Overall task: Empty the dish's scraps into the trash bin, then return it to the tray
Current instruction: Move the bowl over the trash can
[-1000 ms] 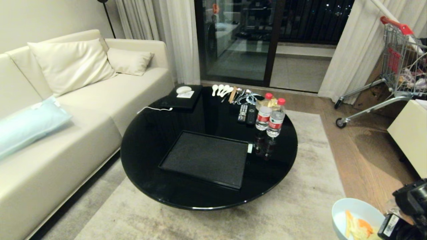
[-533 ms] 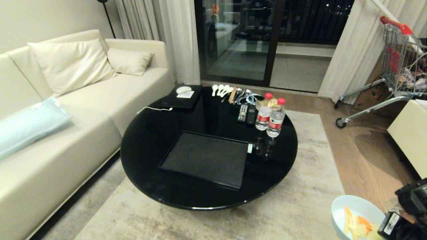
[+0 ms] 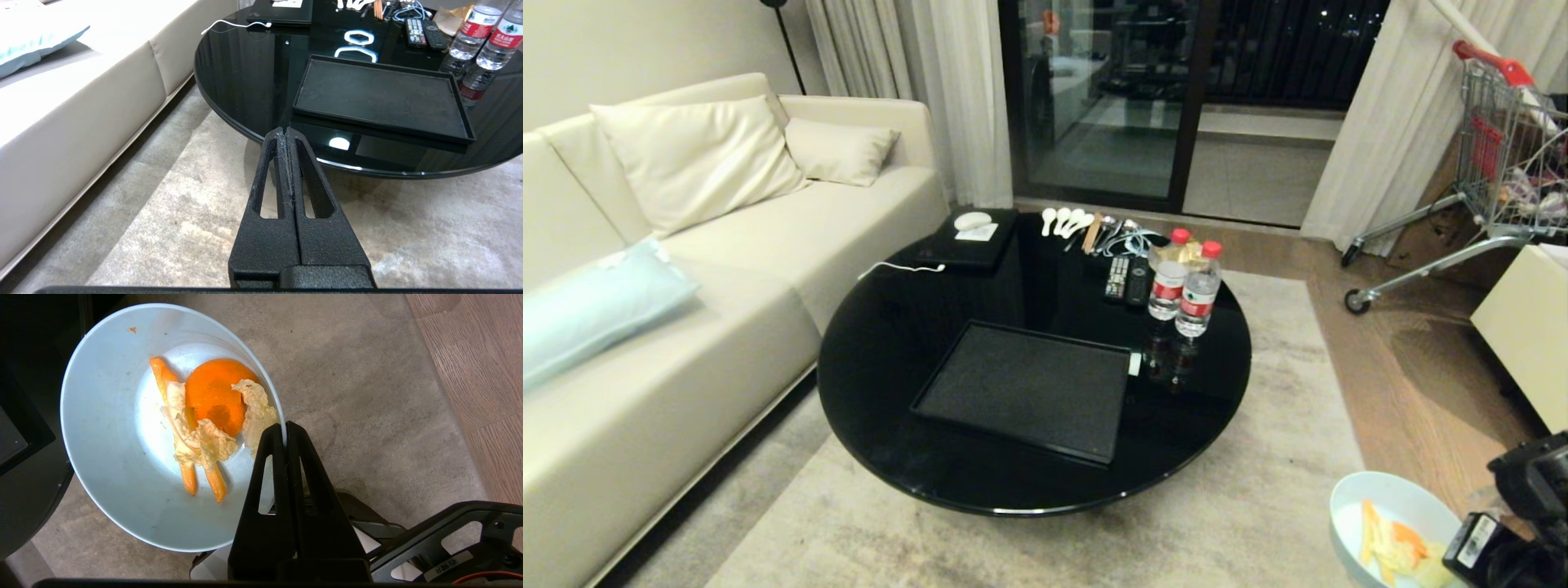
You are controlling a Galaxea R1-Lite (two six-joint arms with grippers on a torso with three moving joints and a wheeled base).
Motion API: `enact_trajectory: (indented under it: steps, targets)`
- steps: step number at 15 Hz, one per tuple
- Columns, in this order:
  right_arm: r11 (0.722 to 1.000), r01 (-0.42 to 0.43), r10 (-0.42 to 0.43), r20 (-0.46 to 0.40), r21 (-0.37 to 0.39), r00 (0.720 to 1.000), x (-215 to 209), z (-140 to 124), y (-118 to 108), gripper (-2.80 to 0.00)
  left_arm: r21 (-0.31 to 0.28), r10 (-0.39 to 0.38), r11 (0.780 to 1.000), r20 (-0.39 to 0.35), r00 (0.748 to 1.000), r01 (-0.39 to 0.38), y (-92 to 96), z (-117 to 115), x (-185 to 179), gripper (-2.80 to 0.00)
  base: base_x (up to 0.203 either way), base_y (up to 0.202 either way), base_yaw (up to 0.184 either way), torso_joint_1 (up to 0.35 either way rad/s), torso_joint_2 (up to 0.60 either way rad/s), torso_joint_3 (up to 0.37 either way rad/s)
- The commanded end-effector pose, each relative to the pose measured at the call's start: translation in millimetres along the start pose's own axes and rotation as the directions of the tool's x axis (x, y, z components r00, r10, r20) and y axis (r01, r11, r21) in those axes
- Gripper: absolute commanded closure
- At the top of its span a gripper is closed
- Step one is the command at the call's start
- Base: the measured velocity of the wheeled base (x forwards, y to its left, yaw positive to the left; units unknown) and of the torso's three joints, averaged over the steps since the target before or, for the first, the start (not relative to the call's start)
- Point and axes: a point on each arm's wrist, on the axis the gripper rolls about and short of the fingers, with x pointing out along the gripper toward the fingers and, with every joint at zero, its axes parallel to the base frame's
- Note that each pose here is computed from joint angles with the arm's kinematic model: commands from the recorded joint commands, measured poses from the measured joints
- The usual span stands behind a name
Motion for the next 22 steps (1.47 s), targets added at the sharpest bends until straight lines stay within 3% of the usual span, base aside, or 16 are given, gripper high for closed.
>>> enact_trajectory:
  steps: [1, 22]
  targets:
    - [1.000, 0.002, -0.002, 0.002, 0.006, 1.000, 0.1, -0.2, -0.3, 0.00, -0.001, 0.000, 1.000, 0.000, 1.000, 0.000, 0.0, -0.1, 0.0, 0.00, 0.000, 0.000, 0.000, 0.000, 0.00, 0.000]
    - [1.000, 0.008, -0.008, 0.003, 0.005, 1.000, -0.1, -0.5, -1.6, 0.00, -0.001, 0.000, 1.000, 0.000, 1.000, 0.000, 0.0, -0.1, 0.0, 0.00, 0.000, 0.009, -0.153, 0.002, 0.00, 0.002]
